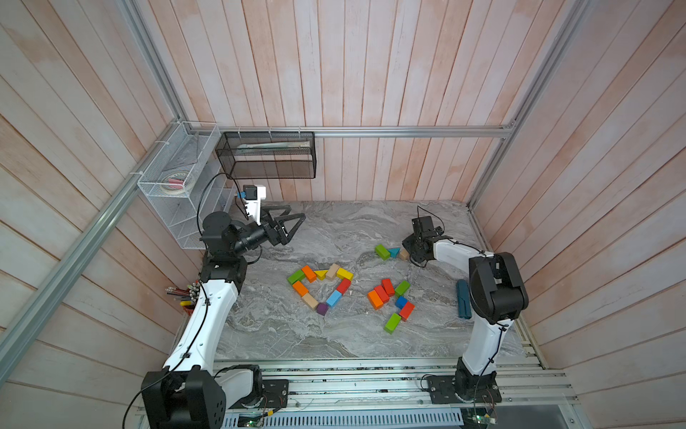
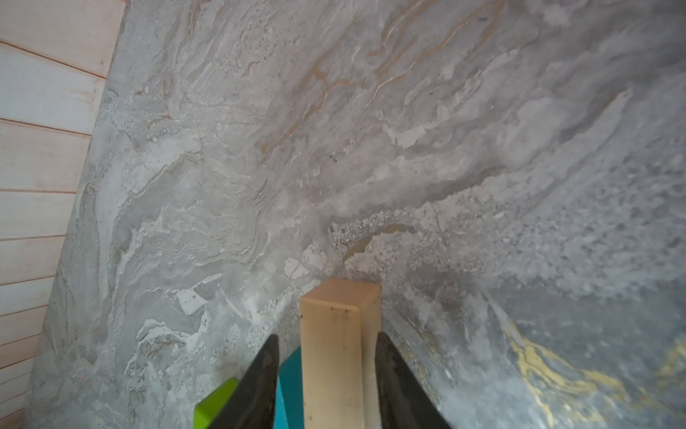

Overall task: Assemble a heart with building blocks
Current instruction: Assemble the building block at the center of the board.

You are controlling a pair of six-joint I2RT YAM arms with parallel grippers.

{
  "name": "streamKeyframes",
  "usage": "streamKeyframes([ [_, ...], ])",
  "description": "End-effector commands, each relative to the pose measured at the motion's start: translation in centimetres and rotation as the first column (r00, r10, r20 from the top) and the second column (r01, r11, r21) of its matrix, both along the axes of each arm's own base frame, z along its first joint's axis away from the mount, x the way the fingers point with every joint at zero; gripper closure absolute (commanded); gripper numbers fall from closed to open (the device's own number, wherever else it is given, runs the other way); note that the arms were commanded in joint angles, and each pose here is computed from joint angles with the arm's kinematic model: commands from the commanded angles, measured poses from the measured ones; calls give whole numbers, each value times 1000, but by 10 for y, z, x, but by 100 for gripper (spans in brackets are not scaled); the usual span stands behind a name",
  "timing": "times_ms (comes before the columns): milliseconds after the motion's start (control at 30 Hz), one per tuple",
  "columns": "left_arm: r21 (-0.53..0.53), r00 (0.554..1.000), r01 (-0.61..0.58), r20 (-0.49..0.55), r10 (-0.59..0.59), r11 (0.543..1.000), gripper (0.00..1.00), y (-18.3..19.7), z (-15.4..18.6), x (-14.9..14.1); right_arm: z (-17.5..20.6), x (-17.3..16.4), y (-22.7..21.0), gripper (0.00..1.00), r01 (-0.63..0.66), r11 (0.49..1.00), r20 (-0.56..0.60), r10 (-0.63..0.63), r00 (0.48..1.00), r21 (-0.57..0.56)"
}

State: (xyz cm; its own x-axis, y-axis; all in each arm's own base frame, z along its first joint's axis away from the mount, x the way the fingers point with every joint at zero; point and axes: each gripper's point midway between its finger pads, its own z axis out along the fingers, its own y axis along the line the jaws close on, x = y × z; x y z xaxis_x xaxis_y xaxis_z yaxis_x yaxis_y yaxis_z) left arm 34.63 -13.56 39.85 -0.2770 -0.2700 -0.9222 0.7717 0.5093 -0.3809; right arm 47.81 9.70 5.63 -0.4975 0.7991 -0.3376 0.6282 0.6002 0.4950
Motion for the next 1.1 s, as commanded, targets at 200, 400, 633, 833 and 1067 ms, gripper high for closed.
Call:
streamKeyframes([
  [200,-1,1000,13,21,-13,1000,0,1,3,-6,12,8,4,53,-78,995,47,81,996,-59],
  [400,-2,1000,15,22,-15,1000,0,0,3,-6,35,7,5,58,-294,925,76,320,944,-242],
  [633,-5,1000,16,20,-16,1000,0,1,2,-6,28,-16,-1,67,-463,823,-23,483,875,-330],
  [833,-6,1000,17,18,-17,1000,0,1,2,-5,17,-32,-6,70,-539,791,-53,549,834,-289],
  [1067,-8,1000,19,11,-19,1000,0,1,-1,-4,12,-36,6,62,-623,744,-13,640,769,-243],
])
